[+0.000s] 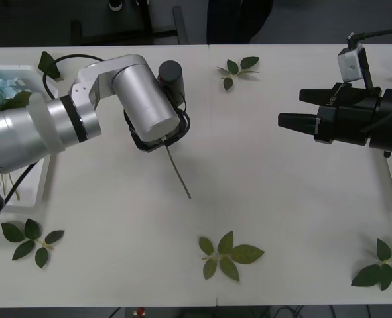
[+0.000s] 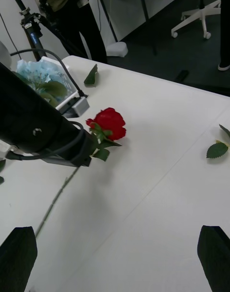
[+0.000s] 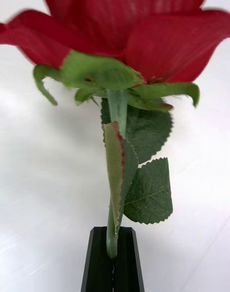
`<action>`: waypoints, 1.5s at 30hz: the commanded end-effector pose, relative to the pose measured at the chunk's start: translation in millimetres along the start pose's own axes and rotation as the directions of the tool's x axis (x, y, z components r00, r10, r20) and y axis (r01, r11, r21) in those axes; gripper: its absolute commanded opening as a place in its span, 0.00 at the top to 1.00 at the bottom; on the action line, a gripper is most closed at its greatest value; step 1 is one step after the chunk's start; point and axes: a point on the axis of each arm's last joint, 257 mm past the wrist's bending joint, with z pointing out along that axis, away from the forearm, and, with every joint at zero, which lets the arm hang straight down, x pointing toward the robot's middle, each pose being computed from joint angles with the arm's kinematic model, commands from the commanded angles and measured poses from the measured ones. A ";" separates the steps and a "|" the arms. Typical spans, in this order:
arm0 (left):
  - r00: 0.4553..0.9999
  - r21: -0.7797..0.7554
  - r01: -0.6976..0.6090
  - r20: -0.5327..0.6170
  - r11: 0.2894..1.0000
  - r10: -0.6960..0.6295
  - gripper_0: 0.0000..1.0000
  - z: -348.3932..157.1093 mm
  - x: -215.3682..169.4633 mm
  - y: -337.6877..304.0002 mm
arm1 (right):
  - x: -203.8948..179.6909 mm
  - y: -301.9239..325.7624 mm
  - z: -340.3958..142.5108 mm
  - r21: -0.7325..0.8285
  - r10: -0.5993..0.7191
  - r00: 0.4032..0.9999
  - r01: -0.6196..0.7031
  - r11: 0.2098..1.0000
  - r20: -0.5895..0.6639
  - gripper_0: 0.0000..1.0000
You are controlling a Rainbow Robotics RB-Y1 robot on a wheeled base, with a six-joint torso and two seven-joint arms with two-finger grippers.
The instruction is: Place the red flowers into the right box and the blue flowers into the left box. If a person shows an open palm, hand one flower to the person first, then continue sorting.
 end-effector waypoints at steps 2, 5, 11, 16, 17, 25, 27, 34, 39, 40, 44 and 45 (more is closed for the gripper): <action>0.998 0.054 -0.015 -0.062 0.998 0.019 1.00 -52.0 -13.9 -4.8 | -0.9 2.0 -2.5 -0.003 -0.017 1.000 0.017 1.000 0.000 0.02; 0.991 0.099 -0.053 -0.117 0.994 0.065 1.00 -77.0 -19.8 -5.3 | -1.7 2.7 -2.4 -0.004 -0.017 1.000 0.017 1.000 0.003 0.02; 0.953 0.318 -0.192 -0.167 0.928 0.254 1.00 -122.7 -45.3 -8.1 | -1.7 2.7 -2.4 -0.004 -0.015 1.000 0.015 1.000 0.003 0.02; 0.894 0.499 -0.344 -0.086 0.796 0.440 1.00 -144.5 -54.8 -6.0 | -2.1 2.9 -2.7 -0.005 -0.014 1.000 0.014 1.000 0.004 0.02; 0.876 0.547 -0.370 -0.063 0.751 0.478 1.00 -151.1 -53.2 -8.3 | -1.9 2.5 -2.5 -0.005 -0.012 1.000 0.012 1.000 0.004 0.02; 0.808 0.816 -0.454 0.207 0.358 0.552 1.00 -204.8 -49.5 -26.0 | -2.7 2.5 -2.4 -0.005 -0.013 1.000 0.013 1.000 0.005 0.02; 0.791 0.855 -0.466 0.290 0.225 0.539 1.00 -216.7 -46.6 -30.5 | -2.3 1.8 -2.5 -0.002 -0.012 1.000 0.012 1.000 0.006 0.03; 0.738 0.802 -0.568 0.595 -0.181 0.318 1.00 -243.1 -49.7 -47.9 | -3.0 4.6 -0.7 -0.010 -0.007 1.000 0.007 1.000 0.011 0.02; 0.701 0.744 -0.604 0.666 -0.284 0.254 1.00 -253.6 -38.4 -59.5 | -5.2 27.7 8.1 -0.104 0.107 0.994 -0.103 0.989 0.033 0.02; 0.693 0.733 -0.613 0.678 -0.296 0.245 1.00 -255.4 -36.4 -62.8 | -4.2 31.5 10.2 -0.123 0.126 0.991 -0.122 0.985 0.032 0.03; 0.682 0.708 -0.616 0.699 -0.346 0.216 1.00 -265.8 -22.0 -91.9 | 7.5 45.2 19.1 -0.207 0.202 0.979 -0.196 0.959 0.011 0.02; 0.685 0.709 -0.614 0.697 -0.346 0.212 1.00 -266.4 -20.3 -98.8 | 9.9 47.4 21.6 -0.223 0.220 0.975 -0.212 0.951 0.010 0.03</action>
